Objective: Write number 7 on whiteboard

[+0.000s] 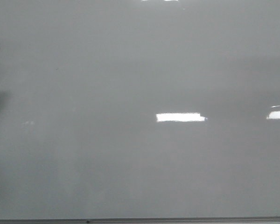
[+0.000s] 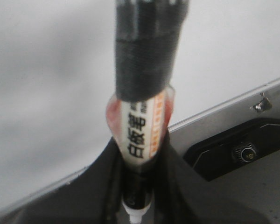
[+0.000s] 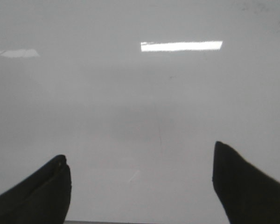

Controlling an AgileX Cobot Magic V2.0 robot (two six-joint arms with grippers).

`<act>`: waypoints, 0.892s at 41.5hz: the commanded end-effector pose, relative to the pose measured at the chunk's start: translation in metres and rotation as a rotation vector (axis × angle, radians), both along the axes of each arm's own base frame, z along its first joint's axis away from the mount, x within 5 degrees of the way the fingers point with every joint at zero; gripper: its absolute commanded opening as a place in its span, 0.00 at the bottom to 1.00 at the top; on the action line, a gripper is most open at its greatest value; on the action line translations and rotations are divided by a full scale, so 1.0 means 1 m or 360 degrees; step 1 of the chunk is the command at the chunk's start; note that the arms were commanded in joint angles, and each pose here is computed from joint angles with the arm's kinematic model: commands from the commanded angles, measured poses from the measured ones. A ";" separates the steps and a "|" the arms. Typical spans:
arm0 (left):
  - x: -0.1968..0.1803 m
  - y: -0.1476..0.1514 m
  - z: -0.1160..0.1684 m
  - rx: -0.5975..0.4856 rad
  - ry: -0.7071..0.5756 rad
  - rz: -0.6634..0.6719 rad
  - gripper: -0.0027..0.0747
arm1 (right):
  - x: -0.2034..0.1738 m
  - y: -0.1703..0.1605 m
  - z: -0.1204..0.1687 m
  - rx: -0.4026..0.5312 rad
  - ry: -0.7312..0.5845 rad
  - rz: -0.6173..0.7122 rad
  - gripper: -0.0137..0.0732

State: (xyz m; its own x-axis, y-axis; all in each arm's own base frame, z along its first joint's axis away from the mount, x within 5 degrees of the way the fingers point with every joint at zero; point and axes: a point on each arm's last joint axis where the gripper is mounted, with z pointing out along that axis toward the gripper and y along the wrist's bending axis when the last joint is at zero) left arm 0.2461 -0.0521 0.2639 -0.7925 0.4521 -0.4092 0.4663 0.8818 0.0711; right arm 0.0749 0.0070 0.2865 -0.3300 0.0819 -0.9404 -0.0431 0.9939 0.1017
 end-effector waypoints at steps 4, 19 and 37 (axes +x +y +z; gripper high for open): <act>-0.029 -0.046 0.043 -0.0001 -0.0349 -0.0631 0.04 | 0.018 0.009 0.029 -0.0127 -0.0002 0.0196 0.89; -0.094 -0.118 0.070 -0.0066 -0.0726 -0.1473 0.04 | 0.034 0.075 0.062 -0.0371 0.0145 0.1210 0.89; -0.113 -0.140 0.076 -0.0130 -0.0908 -0.1688 0.04 | 0.060 0.180 0.084 -0.0465 0.0144 0.1949 0.89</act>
